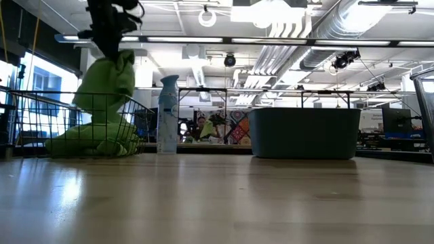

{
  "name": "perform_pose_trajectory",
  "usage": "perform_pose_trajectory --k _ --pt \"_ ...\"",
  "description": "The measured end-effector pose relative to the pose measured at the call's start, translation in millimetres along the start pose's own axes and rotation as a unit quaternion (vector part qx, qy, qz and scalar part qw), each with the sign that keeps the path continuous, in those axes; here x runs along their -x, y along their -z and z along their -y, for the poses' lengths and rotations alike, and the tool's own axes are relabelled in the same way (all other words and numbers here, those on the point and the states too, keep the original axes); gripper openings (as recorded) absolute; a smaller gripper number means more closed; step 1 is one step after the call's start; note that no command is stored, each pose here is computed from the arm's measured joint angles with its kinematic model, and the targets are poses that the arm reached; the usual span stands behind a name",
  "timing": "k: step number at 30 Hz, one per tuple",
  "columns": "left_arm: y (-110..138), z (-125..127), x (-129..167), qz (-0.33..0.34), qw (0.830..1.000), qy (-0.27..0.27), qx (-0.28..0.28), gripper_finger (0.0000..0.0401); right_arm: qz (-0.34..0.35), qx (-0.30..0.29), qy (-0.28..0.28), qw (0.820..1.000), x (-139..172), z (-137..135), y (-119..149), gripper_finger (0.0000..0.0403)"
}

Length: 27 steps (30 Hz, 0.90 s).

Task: Sort microfiber towel by color & place in baskets
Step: Put the green towel into the wire basket

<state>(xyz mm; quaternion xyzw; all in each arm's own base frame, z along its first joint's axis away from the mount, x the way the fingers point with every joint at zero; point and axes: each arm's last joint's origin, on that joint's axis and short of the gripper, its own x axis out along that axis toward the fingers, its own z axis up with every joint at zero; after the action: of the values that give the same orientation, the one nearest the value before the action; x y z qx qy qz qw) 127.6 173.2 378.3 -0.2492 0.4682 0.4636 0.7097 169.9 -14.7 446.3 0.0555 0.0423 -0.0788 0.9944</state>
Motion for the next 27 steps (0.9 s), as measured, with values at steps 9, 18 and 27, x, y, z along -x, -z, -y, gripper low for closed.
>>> perform_pose_trajectory --k 9,18,27 --pt "10.0 4.0 -52.0 -0.103 0.995 -0.009 0.002 0.0 -0.013 -0.013 0.002 1.0 0.0 0.3 2.7 0.022" --pt "61.2 17.7 -112.3 -0.123 0.988 0.048 0.077 0.0 -0.016 -0.019 0.002 1.0 0.0 0.4 3.1 0.022" --pt "115.9 29.9 -156.2 -0.178 0.978 0.037 0.103 0.0 -0.019 -0.017 0.003 1.0 -2.4 0.3 3.9 0.022"
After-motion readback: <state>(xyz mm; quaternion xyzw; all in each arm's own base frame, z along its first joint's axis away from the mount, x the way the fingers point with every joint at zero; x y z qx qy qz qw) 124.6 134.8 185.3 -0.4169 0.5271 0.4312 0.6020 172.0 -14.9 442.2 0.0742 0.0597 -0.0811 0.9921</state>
